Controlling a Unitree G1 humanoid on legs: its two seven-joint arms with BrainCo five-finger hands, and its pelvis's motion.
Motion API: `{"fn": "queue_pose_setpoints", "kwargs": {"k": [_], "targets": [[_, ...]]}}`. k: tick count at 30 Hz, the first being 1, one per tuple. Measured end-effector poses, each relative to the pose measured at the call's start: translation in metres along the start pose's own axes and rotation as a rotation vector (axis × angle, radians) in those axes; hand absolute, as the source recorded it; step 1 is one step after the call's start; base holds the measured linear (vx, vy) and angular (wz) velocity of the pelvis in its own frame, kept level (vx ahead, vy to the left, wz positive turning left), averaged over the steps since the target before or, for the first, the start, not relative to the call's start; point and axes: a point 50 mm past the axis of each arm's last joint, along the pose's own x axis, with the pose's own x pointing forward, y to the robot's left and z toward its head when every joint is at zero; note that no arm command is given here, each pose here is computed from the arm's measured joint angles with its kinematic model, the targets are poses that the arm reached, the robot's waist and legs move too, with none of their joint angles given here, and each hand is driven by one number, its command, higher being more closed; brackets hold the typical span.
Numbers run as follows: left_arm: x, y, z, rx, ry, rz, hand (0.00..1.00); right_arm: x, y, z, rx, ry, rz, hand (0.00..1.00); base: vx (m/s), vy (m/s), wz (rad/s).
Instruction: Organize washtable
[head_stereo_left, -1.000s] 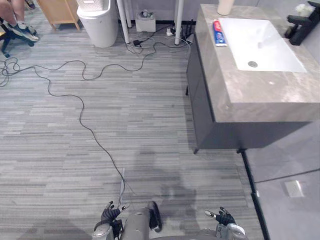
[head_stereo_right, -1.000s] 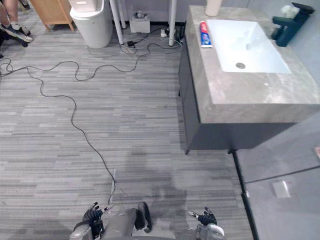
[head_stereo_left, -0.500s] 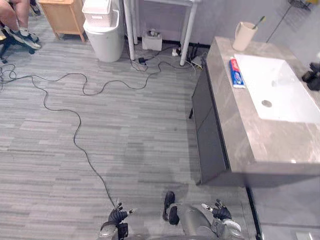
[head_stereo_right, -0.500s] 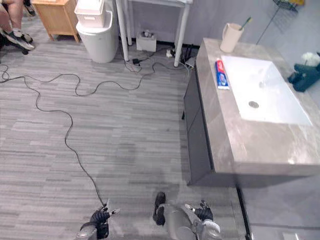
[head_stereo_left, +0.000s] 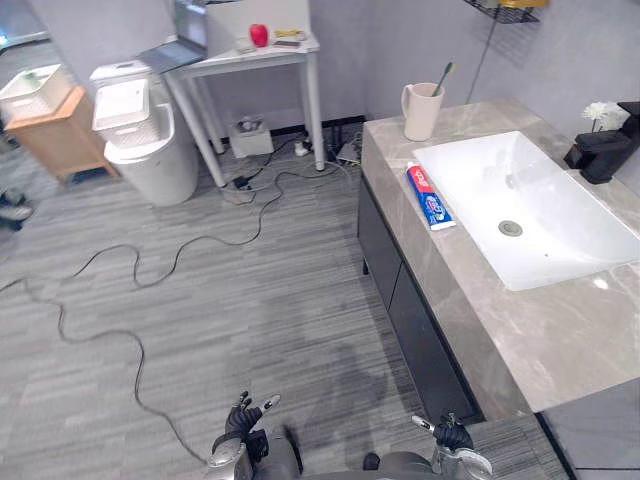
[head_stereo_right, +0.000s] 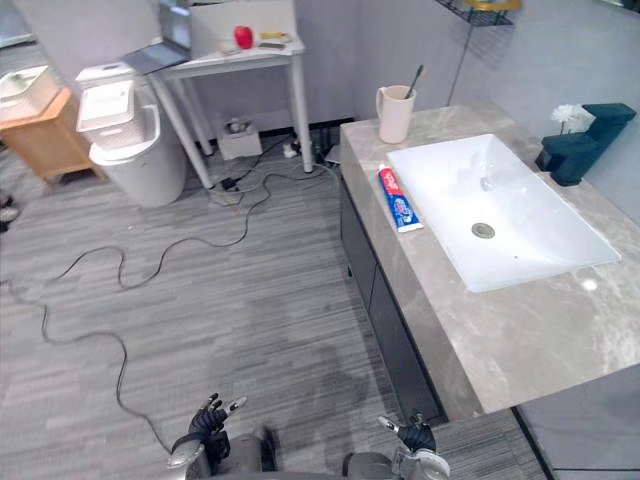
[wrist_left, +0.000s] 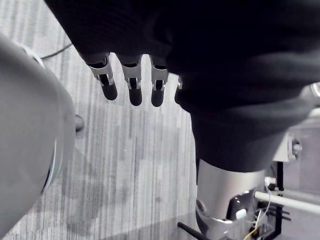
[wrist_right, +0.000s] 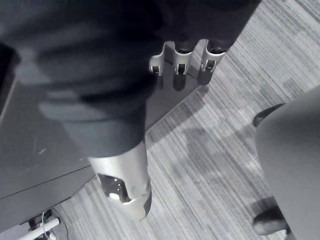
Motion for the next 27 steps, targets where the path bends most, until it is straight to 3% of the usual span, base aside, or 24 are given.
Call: {"fn": "queue_pose_setpoints", "kwargs": {"k": [5, 14, 22, 27], "targets": [[0.000, 0.014, -0.006, 0.068, 0.043, 0.016, 0.00, -0.001, 0.014, -0.002, 0.030, 0.003, 0.030, 0.00, 0.37, 0.329, -0.75], [0.000, -0.001, -0.008, 0.102, 0.060, -0.033, 0.00, 0.005, 0.013, 0.017, 0.015, -0.050, 0.043, 0.00, 0.35, 0.098, -0.22], [-0.001, -0.050, 0.003, 0.022, 0.010, -0.145, 0.00, 0.011, 0.003, 0.029, -0.004, 0.047, 0.131, 0.00, 0.28, -0.039, -0.66], [0.000, -0.042, 0.006, 0.006, -0.011, -0.122, 0.00, 0.007, -0.003, 0.026, 0.002, -0.053, 0.032, 0.00, 0.05, 0.255, -1.12]]}}
